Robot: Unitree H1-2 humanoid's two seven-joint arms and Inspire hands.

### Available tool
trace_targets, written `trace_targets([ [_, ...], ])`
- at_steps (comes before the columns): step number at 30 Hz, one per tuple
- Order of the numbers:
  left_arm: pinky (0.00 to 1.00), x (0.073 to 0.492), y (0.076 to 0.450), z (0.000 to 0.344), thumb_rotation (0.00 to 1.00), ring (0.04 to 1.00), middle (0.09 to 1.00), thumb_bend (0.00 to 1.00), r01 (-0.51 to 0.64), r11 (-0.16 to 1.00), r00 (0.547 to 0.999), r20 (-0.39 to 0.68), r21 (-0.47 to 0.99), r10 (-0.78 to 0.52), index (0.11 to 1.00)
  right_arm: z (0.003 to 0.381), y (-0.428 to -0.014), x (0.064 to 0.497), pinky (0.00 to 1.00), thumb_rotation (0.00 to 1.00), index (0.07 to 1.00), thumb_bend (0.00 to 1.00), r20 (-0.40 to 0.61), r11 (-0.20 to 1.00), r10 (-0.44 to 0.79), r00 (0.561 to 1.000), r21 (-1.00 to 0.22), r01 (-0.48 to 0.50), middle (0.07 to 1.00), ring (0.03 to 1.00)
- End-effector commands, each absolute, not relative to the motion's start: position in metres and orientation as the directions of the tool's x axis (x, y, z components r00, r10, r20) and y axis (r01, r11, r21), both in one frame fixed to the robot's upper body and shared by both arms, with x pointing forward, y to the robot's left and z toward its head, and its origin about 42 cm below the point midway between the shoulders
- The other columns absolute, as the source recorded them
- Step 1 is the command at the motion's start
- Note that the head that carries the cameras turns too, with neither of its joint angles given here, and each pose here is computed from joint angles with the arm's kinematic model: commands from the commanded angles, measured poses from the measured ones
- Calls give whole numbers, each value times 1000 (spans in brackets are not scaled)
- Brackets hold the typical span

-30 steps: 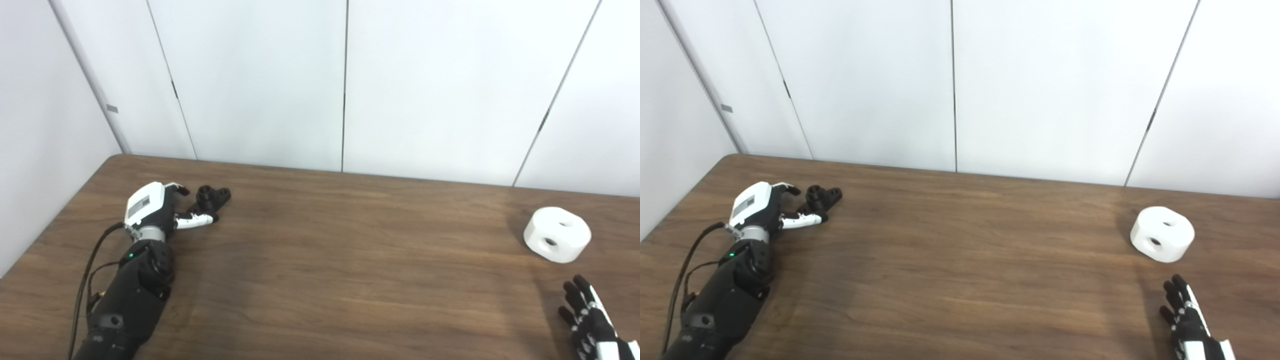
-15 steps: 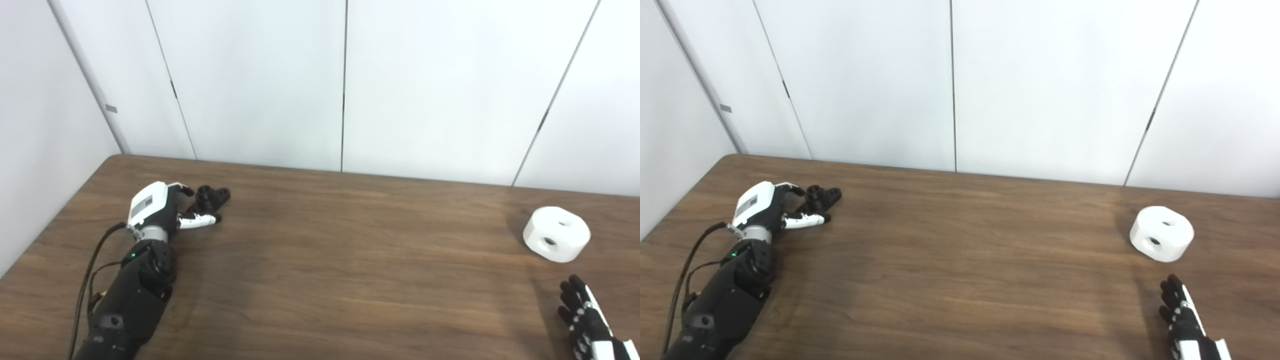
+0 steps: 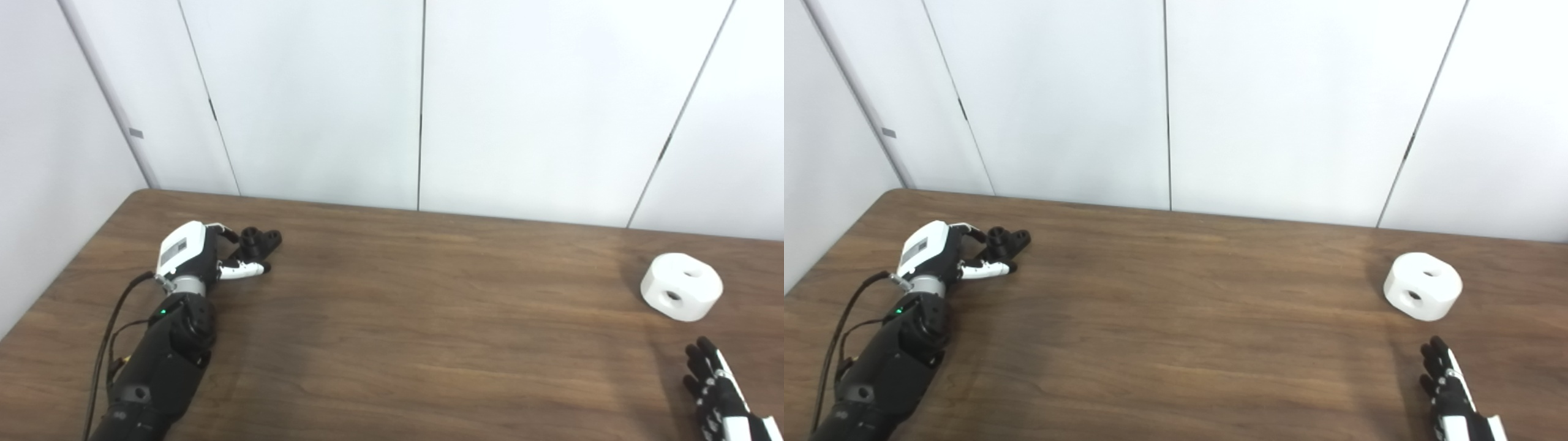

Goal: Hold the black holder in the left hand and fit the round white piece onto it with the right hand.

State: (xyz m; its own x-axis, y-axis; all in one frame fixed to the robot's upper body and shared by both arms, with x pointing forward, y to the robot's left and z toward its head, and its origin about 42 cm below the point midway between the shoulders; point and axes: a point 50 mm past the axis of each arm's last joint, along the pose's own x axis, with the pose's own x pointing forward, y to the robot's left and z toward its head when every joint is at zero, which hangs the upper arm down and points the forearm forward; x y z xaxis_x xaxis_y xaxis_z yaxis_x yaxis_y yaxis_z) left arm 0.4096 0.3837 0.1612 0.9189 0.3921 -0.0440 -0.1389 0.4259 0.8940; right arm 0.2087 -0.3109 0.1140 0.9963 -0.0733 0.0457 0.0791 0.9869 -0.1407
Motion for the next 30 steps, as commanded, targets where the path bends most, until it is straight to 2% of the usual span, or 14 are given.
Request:
trace_targets([
  [1, 847, 420, 389, 186, 324, 908, 866, 863, -195, 397, 920, 27, 897, 392, 671, 109, -314, 200, 1000, 1000, 980, 702, -1, 984, -79, 997, -160, 78, 965, 985],
  [11, 836, 420, 388, 184, 283, 906, 857, 858, -203, 413, 920, 29, 888, 390, 660, 110, -312, 200, 1000, 1000, 977, 715, -1, 983, -82, 997, -162, 81, 959, 982],
  [24, 844, 420, 389, 181, 280, 899, 844, 848, -199, 405, 922, 31, 892, 386, 663, 111, -311, 199, 1000, 1000, 976, 701, 3, 984, -82, 997, -156, 81, 959, 979],
  [30, 826, 421, 390, 177, 204, 892, 827, 842, -211, 411, 917, 33, 887, 399, 620, 112, -310, 199, 1000, 1000, 980, 711, 2, 984, -81, 997, -160, 80, 962, 986],
])
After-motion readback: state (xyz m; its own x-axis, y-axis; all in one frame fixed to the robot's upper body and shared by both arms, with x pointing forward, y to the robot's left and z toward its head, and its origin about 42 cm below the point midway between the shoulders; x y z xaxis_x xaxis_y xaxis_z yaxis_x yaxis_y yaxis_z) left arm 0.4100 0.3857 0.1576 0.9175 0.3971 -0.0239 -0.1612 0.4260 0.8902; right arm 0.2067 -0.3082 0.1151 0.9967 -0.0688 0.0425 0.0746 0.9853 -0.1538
